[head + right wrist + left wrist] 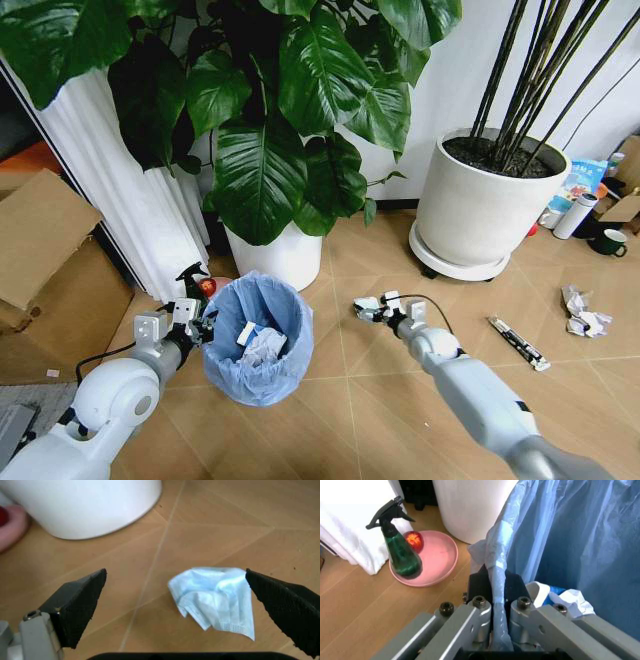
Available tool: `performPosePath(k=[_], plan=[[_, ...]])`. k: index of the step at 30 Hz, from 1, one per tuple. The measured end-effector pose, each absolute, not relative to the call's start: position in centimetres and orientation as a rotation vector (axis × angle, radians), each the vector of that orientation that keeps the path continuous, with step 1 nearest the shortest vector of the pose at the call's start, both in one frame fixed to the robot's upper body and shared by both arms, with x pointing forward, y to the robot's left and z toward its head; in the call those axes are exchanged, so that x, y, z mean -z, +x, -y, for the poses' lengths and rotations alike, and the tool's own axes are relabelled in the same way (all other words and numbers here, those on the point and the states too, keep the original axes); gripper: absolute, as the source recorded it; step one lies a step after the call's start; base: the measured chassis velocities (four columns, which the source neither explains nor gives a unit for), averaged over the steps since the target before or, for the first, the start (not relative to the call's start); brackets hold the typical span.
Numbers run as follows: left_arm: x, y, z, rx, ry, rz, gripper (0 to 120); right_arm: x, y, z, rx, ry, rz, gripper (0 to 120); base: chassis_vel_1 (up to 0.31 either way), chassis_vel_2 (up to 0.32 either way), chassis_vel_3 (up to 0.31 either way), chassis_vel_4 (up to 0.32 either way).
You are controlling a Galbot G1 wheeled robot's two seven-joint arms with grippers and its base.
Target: Pick up the trash bin and place the garbage on the floor into it.
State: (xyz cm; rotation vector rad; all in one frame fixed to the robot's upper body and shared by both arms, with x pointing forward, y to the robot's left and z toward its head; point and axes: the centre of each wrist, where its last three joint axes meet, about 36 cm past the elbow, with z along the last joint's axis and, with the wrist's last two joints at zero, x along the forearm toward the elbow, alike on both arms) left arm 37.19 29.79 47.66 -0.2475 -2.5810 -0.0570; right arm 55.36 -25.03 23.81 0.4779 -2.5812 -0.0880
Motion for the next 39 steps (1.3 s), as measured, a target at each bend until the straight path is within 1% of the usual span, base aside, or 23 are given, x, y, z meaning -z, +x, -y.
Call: performPosePath(k=[13,26,27,28,29,31,32,34,35,36,39], plan=[[-47.6,37.4,-30.0,0.06,-0.262,2.585,0,-20.7,56.1,26.2,0.066,0.361,2.523,100,0.0,0.0,0.0,0.0],[-47.6,37.5,-30.0,0.058,-0.272,2.59,0,-19.6,57.1,27.0,0.036,0.333,2.484,99,0.0,0.0,0.0,0.0],[-47.6,37.5,-30.0,0.059,-0.273,2.591,0,-19.6,57.3,27.2,0.034,0.332,2.482,98,0.0,0.0,0.0,0.0],[-47.6,37.4,-30.0,0.059,-0.273,2.592,0,-19.6,57.4,27.2,0.035,0.333,2.481,94,0.0,0.0,0.0,0.0],[-47.6,37.4,-30.0,0.059,-0.273,2.592,0,-19.6,57.4,27.2,0.035,0.333,2.481,94,0.0,0.0,0.0,0.0],[-47.6,37.4,-30.0,0.059,-0.274,2.593,0,-19.4,57.5,27.3,0.041,0.333,2.476,86,0.0,0.0,0.0,0.0],[-47.6,37.4,-30.0,0.059,-0.274,2.593,0,-19.4,57.5,27.3,0.041,0.333,2.476,86,0.0,0.0,0.0,0.0],[-47.6,37.4,-29.9,0.057,-0.275,2.594,0,-19.3,57.5,27.4,0.046,0.334,2.473,75,0.0,0.0,0.0,0.0],[-47.6,37.4,-29.9,0.057,-0.275,2.594,0,-19.3,57.5,27.4,0.046,0.334,2.473,75,0.0,0.0,0.0,0.0],[-47.6,37.4,-29.9,0.057,-0.275,2.595,0,-19.3,57.4,27.5,0.047,0.333,2.472,68,0.0,0.0,0.0,0.0],[-47.7,37.5,-29.9,0.059,-0.277,2.598,0,-19.1,57.3,27.5,0.051,0.328,2.466,54,0.0,0.0,0.0,0.0]])
